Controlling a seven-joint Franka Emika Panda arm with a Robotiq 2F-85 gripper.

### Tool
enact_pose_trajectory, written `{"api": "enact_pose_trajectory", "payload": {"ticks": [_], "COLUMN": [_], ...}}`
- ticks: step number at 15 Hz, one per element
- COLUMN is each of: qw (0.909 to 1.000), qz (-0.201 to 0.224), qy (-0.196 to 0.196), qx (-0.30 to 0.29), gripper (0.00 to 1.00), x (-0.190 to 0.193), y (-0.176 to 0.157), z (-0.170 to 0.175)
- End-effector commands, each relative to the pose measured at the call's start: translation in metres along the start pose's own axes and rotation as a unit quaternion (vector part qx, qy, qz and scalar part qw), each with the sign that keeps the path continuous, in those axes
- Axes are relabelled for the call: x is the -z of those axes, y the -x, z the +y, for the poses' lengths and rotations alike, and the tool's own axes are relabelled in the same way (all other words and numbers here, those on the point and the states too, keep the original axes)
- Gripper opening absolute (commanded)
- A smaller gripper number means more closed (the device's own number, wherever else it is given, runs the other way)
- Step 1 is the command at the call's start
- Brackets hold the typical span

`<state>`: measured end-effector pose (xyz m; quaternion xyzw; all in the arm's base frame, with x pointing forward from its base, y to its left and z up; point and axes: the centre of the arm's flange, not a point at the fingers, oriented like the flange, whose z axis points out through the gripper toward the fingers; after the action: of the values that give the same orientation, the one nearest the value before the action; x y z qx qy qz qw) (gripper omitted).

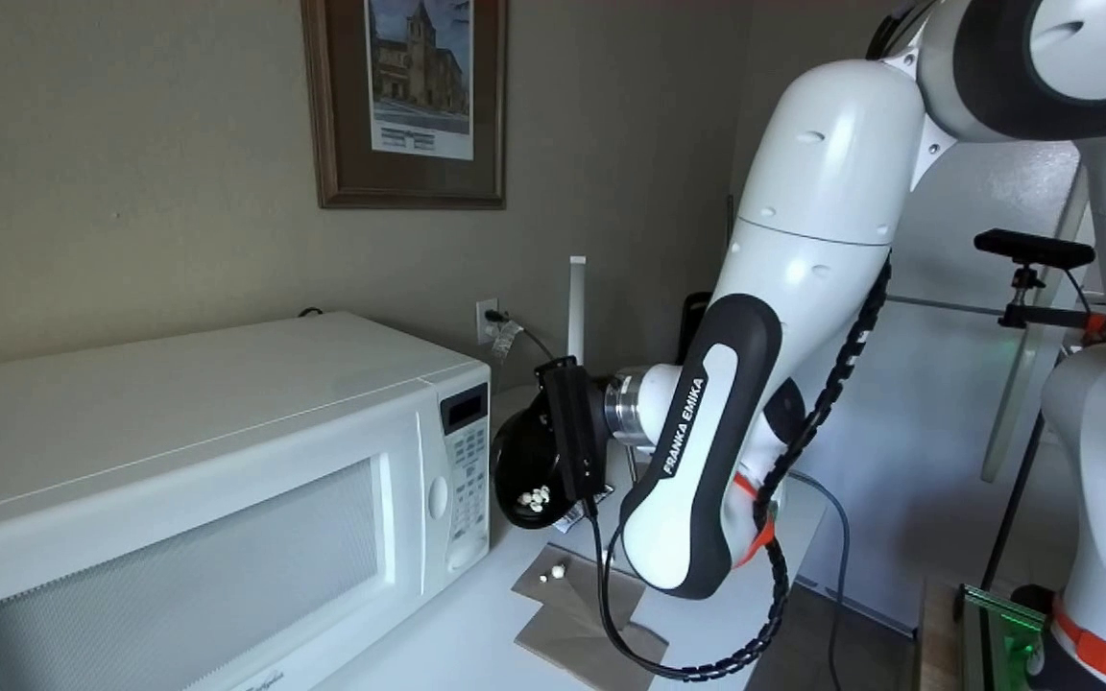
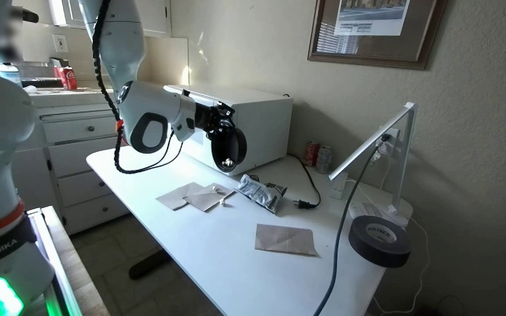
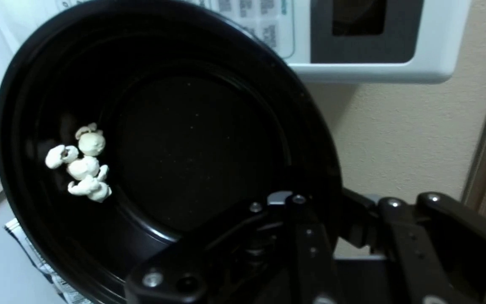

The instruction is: Pick up the black bowl and pour all the popcorn onto the brown paper in front of the microwave

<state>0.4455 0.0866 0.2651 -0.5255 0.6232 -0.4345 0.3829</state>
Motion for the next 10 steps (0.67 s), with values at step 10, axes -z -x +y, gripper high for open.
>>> {"api": "enact_pose_trajectory", "payload": {"ticks": [10], "qw": [0.9998], "qz": [0.0], "qy": [0.021], "qx": [0.003], "gripper": [0.01], "x": [0.015], "y": [-0.007], "z": [0.028]}}
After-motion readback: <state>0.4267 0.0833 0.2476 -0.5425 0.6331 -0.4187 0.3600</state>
